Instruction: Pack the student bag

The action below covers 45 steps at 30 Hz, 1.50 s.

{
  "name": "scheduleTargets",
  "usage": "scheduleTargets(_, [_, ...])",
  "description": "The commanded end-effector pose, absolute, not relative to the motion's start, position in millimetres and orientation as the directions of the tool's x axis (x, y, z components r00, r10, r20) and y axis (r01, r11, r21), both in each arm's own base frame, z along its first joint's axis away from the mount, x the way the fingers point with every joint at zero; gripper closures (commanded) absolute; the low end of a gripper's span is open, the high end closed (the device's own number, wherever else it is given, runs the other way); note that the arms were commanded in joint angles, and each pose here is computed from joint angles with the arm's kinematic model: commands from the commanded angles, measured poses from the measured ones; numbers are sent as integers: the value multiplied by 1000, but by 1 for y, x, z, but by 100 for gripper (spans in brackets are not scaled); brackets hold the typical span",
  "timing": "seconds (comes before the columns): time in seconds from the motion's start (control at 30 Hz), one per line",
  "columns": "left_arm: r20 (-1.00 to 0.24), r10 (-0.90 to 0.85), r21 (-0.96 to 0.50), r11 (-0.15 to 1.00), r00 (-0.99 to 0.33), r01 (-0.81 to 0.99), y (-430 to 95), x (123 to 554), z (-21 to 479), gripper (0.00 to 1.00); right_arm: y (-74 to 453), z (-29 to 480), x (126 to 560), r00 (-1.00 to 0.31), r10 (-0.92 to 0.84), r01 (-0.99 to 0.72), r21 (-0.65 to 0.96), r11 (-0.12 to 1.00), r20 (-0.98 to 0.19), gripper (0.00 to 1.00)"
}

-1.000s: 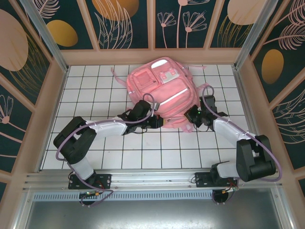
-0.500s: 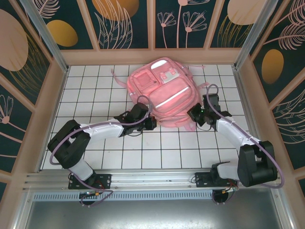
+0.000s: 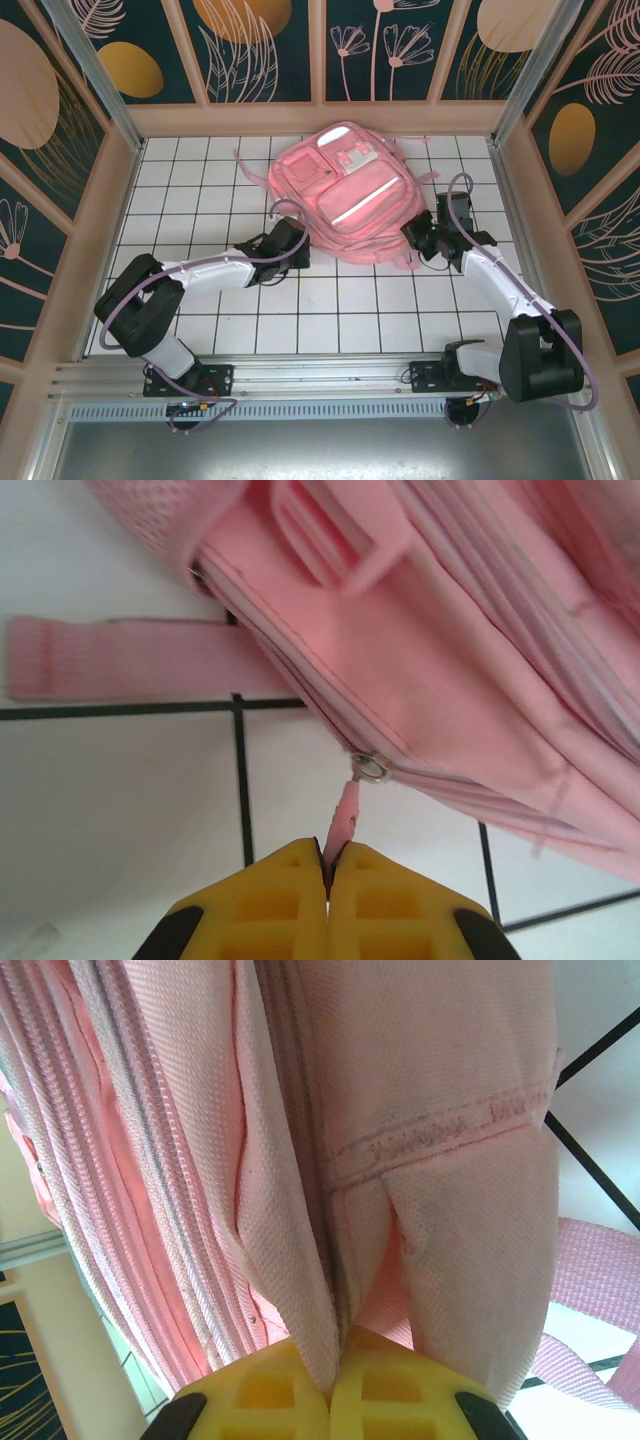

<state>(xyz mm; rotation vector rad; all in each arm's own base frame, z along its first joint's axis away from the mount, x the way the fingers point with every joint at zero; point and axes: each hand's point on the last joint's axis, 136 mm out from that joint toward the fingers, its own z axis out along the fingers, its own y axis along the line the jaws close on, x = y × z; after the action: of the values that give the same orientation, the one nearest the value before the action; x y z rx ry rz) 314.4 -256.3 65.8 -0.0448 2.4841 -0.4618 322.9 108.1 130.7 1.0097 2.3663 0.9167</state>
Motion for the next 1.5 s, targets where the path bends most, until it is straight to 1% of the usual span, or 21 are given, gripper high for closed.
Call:
scheduleTargets(0.0, [-582,-203,-239,968,-787,-73,-215,336,58,100,90,161,336,-590,786,438,746,502,-183,100])
scheduleTargets(0.2, [-572,-219,-262,962,-790,-77,-219,354,60,100,100,148,331,-640,753,418,752,510,-155,100])
scheduleTargets(0.3, [-564,-229,-256,962,-793,-95,-216,360,57,100,107,143,328,-673,723,393,751,531,-159,100])
scheduleTargets(0.33, [-554,-228,-240,965,-801,-108,-213,360,48,99,108,142,326,-682,714,388,747,539,-161,100])
scheduleTargets(0.47, [-530,-232,-258,960,-815,-105,-215,357,48,71,115,137,319,-710,683,373,733,569,-169,100])
scheduleTargets(0.57, [-529,-229,-260,960,-817,-101,-212,351,64,55,124,135,309,-737,652,358,714,602,-181,100])
scheduleTargets(0.63, [-561,-244,-265,958,-791,-108,-208,355,91,43,136,136,300,-764,614,326,704,632,-198,100])
scheduleTargets(0.7, [-585,-254,-244,961,-770,-132,-196,352,110,29,153,133,286,-806,552,284,679,677,-213,100])
scheduleTargets(0.73, [-595,-253,-238,962,-763,-133,-192,351,119,24,161,131,279,-827,521,264,672,692,-211,100])
scheduleTargets(0.8, [-632,-250,-232,964,-734,-129,-183,350,145,14,180,124,259,-870,455,231,660,715,-189,100])
scheduleTargets(0.87, [-669,-252,-236,964,-699,-122,-176,350,170,2,193,119,241,-900,403,204,657,725,-166,100])
scheduleTargets(1.0, [-729,-264,-261,960,-631,-101,-165,351,214,2,220,111,199,-948,288,134,652,746,-136,100])
scheduleTargets(1.2, [-772,-248,-261,963,-585,-63,-161,352,240,1,258,102,144,-988,139,57,696,715,-62,100])
scheduleTargets(1.27, [-782,-253,-272,961,-569,-54,-161,352,247,2,263,99,136,-989,130,49,690,722,-65,95])
scheduleTargets(1.37, [-800,-258,-291,956,-541,-24,-162,350,259,2,262,96,133,-989,126,43,681,731,-73,92])
scheduleTargets(1.43, [-816,-258,-310,951,-517,15,-165,348,266,1,265,103,133,-989,117,22,700,713,-88,87])
scheduleTargets(1.47, [-823,-251,-317,948,-510,44,-168,347,268,2,269,109,132,-990,99,-7,723,690,-104,81])
